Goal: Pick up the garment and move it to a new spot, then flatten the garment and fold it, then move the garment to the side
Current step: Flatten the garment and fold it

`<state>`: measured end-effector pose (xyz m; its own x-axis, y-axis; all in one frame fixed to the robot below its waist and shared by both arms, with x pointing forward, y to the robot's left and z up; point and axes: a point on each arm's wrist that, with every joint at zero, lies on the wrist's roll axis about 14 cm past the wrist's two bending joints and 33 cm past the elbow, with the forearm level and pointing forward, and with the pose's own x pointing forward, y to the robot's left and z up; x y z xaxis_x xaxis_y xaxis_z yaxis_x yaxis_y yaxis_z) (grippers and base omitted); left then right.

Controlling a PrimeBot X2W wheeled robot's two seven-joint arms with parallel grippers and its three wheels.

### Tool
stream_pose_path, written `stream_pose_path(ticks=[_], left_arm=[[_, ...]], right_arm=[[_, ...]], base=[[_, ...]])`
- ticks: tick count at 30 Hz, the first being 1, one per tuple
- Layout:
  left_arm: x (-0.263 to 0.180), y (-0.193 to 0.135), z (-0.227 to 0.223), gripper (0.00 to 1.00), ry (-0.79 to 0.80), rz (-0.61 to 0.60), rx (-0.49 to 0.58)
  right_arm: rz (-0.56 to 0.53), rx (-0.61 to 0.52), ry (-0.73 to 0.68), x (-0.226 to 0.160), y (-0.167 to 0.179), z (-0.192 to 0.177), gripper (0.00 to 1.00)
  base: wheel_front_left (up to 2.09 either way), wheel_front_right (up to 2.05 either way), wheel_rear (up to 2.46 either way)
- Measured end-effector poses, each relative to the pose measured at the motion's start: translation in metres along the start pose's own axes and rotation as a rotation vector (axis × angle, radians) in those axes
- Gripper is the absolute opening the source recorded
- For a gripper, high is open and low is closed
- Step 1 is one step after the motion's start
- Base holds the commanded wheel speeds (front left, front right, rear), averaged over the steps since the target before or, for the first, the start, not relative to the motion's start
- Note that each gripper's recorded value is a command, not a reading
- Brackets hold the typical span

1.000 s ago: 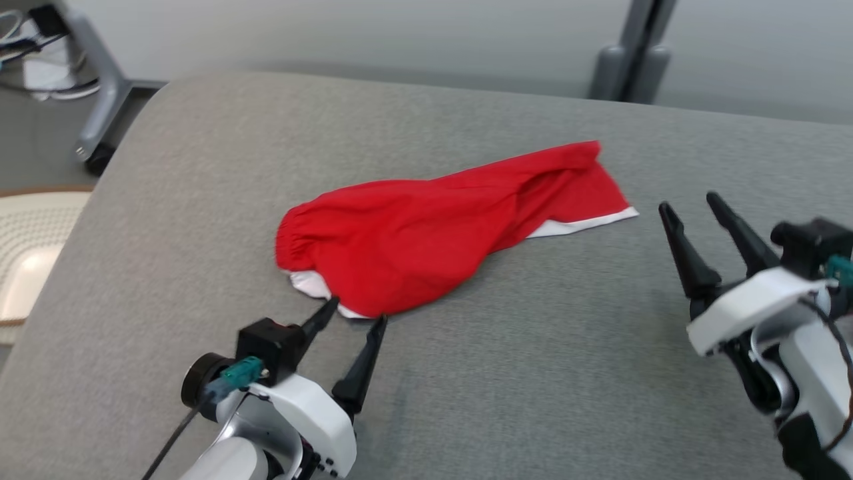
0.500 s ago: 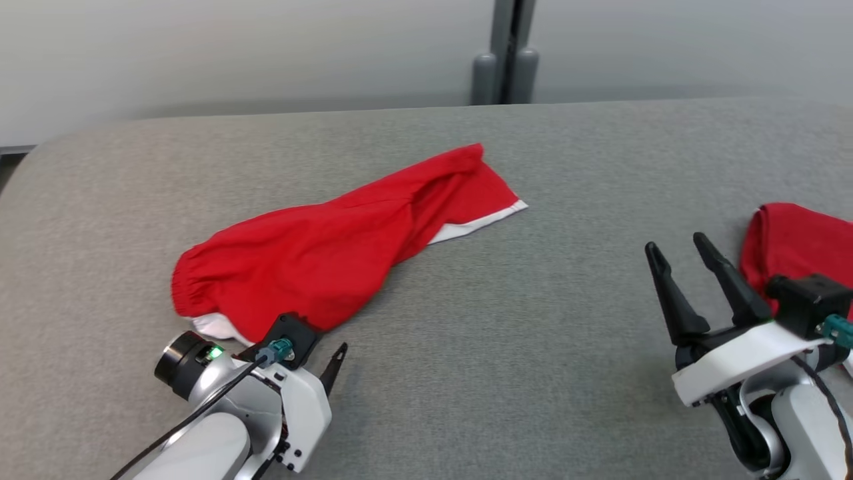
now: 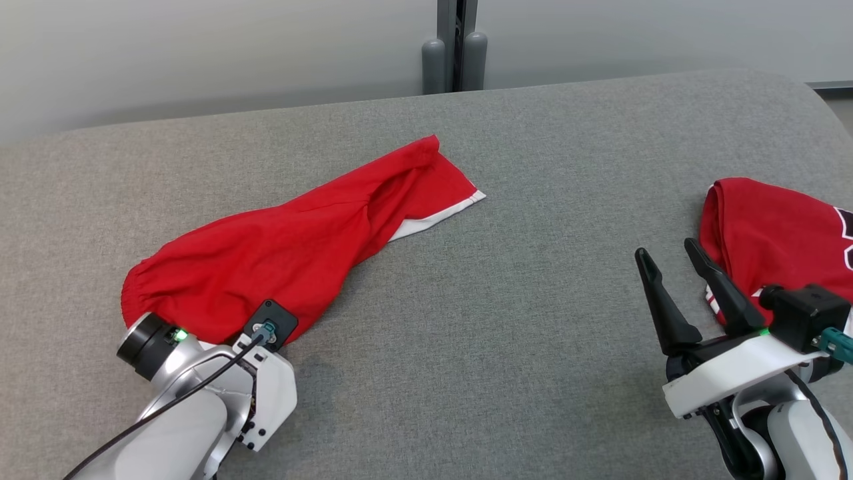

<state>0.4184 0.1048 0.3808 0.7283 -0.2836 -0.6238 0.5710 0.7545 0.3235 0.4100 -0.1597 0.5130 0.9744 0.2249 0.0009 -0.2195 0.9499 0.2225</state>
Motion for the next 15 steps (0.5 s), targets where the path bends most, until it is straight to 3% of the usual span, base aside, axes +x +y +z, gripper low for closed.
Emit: stream_pose_path(ticks=[15], left_arm=[[-0.002,0.004,0.005,0.0,-0.03,-0.006,-0.01]], right_arm=[[0.01,0.007,-0.004,0.001,0.007,0.001,1.0]], base=[[0.0,0.0,0.0]])
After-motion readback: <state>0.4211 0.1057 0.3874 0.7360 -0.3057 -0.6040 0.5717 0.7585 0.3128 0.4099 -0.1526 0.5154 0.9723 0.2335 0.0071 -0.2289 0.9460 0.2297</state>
